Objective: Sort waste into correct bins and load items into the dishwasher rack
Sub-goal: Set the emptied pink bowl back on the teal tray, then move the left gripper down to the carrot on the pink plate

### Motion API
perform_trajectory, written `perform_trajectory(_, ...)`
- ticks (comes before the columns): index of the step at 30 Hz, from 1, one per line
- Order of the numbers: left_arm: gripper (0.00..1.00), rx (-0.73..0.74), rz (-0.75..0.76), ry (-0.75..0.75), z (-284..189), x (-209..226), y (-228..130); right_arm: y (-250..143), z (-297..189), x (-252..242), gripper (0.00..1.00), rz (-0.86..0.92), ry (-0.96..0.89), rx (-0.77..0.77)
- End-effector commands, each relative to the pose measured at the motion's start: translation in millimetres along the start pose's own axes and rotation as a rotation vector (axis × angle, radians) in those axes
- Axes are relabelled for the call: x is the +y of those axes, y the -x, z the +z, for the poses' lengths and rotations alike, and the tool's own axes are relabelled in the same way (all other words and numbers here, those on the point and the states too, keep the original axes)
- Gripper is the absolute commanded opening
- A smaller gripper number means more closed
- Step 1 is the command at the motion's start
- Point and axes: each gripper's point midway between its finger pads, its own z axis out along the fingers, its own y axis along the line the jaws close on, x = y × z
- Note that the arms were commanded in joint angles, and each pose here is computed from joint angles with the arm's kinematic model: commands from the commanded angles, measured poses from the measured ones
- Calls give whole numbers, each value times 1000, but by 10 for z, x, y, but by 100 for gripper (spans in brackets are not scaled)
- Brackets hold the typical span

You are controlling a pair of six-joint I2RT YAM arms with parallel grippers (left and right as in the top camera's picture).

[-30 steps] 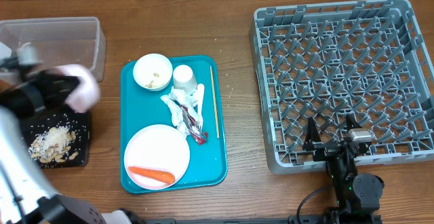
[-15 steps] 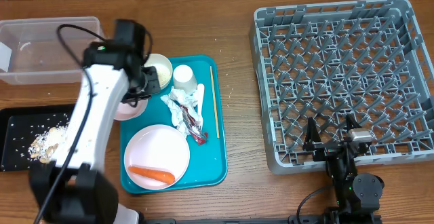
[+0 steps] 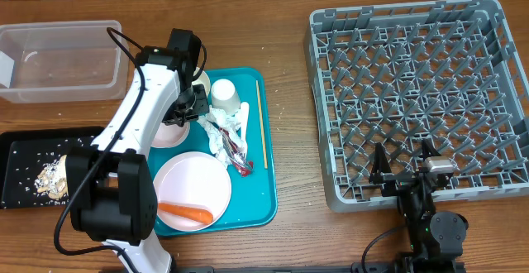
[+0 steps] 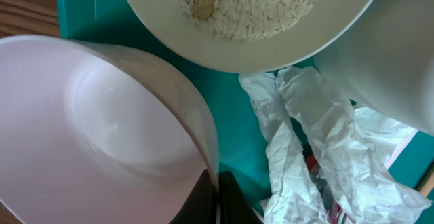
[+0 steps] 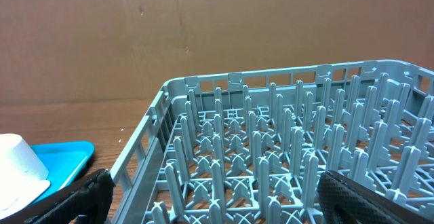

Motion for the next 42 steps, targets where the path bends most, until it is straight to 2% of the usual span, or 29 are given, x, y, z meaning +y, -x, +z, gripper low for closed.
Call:
perform_trajectory(1,4,9,-10,26,82,14,-40,-20,1,-14,100,-4,-6,-3)
perform_trajectory(9,5,19,-10,29,272,31,-117,-22,2,-15,100,-4,-7,-2)
perform_trajectory(11,11,19,-9,29,271,32,-115,-20,1,-15,100,-4,-7,-3)
perform_trajectory(13,27,19,9,29,270,31,-114,-20,1,-15,100,-4,-7,-3)
perform_trajectory(17,30,17,59,25,185,20,-81,-20,1,-14,100,-4,-6,-3)
perform_trajectory(22,33,-5,62,16,-200,2,46,-20,1,-15,100,-4,-7,-3)
perform_trajectory(25,36,14,63,27,-599,61,29,-20,1,-15,100,-4,-7,-3)
perform_trajectory(26,39,32,50,35,-836,118,-40,-20,1,-14,100,-4,-6,-3)
perform_trajectory(30,47,37,51,34,-1221,237,-231,-20,1,-15,100,-4,-7,-3)
perform_trajectory(31,54,41,52,36,-1277,268,-292,-20,1,-15,100,-4,-7,-3)
perform_trajectory(33,61,38,44,10,-1383,290,-402,-22,2,-15,100,-4,-7,-2)
perform_trajectory(37,62,-16,-42,-79,-1655,329,-661,-20,1,-15,100,-4,-7,-3)
perform_trajectory(38,70,-30,-67,-86,-1702,359,-714,-22,2,-14,100,-4,-6,-2)
perform_trajectory(39,100,-39,-86,-98,-1741,381,-776,-22,2,-15,100,-4,-7,-2)
perform_trajectory(42,100,-29,-170,-144,-1778,440,-1061,-22,2,-15,100,-4,-7,-2)
